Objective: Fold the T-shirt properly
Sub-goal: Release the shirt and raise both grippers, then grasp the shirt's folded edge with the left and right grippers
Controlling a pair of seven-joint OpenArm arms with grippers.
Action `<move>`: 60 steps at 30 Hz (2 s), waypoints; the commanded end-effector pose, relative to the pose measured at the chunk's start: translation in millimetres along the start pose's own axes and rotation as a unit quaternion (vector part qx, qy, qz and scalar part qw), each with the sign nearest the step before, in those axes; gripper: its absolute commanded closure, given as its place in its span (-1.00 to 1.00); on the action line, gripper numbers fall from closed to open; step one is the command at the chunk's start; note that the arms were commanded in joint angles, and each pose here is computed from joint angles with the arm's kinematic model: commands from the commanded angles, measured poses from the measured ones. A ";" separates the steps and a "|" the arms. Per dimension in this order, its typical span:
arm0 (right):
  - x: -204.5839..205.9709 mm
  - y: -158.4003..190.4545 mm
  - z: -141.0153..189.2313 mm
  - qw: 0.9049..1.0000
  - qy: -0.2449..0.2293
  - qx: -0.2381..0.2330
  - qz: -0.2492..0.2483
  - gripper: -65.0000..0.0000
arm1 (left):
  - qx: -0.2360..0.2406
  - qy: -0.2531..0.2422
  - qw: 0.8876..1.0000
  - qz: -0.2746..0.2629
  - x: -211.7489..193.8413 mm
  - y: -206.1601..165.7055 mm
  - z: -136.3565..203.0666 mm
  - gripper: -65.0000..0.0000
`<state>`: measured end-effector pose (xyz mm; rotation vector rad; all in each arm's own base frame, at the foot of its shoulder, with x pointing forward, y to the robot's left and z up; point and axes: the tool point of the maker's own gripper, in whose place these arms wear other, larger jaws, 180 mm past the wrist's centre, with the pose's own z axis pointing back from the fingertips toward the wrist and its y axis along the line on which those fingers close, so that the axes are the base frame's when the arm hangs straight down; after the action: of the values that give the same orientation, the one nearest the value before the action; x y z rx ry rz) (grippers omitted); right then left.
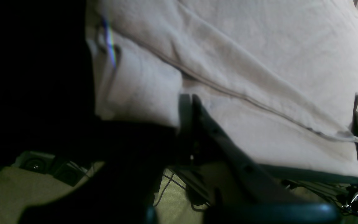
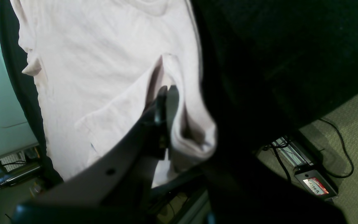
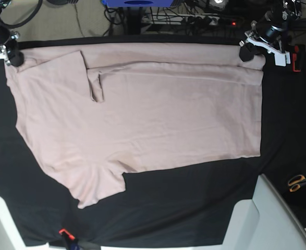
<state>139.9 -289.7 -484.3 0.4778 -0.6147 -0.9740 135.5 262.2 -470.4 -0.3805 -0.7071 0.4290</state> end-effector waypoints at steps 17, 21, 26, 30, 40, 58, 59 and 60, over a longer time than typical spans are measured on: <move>29.6 -25.3 30.3 0.998 -0.049 -0.030 -0.001 -0.56 | 0.083 -0.049 0.994 0.058 12.7 68.1 36.7 0.02; 63.3 -15.6 44.3 0.996 -0.077 -0.032 0.043 -0.56 | 0.124 -0.104 0.986 0.035 62.8 98.8 70.0 0.02; 122.1 5.9 57.1 0.988 -0.109 -0.031 0.107 -0.56 | 0.120 -0.141 0.981 -0.059 135.5 87.9 88.4 0.02; 164.2 49.0 38.4 0.978 -0.102 -0.009 0.180 -0.57 | 0.099 -0.174 0.974 -0.110 179.8 61.9 83.2 0.02; 169.6 123.0 -56.2 0.919 -0.047 -0.040 0.390 -0.57 | 0.069 -0.060 0.956 -0.278 166.1 -1.2 -10.5 0.03; -3.4 65.0 16.3 0.960 0.030 -0.097 0.260 -0.56 | 0.064 -0.055 0.960 -0.267 154.5 -3.8 -16.1 0.03; -8.7 63.7 16.1 0.965 0.034 -0.097 0.243 -0.56 | 0.064 -0.055 0.960 -0.267 154.5 -3.8 -16.1 0.03; -13.9 61.4 16.6 0.967 0.040 -0.099 0.232 -0.56 | 0.064 -0.055 0.960 -0.267 154.5 -3.8 -16.1 0.03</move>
<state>149.2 -244.6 -447.4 0.1830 -0.4691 -0.5724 244.3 326.8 -410.6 -0.0474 -0.8054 -0.0087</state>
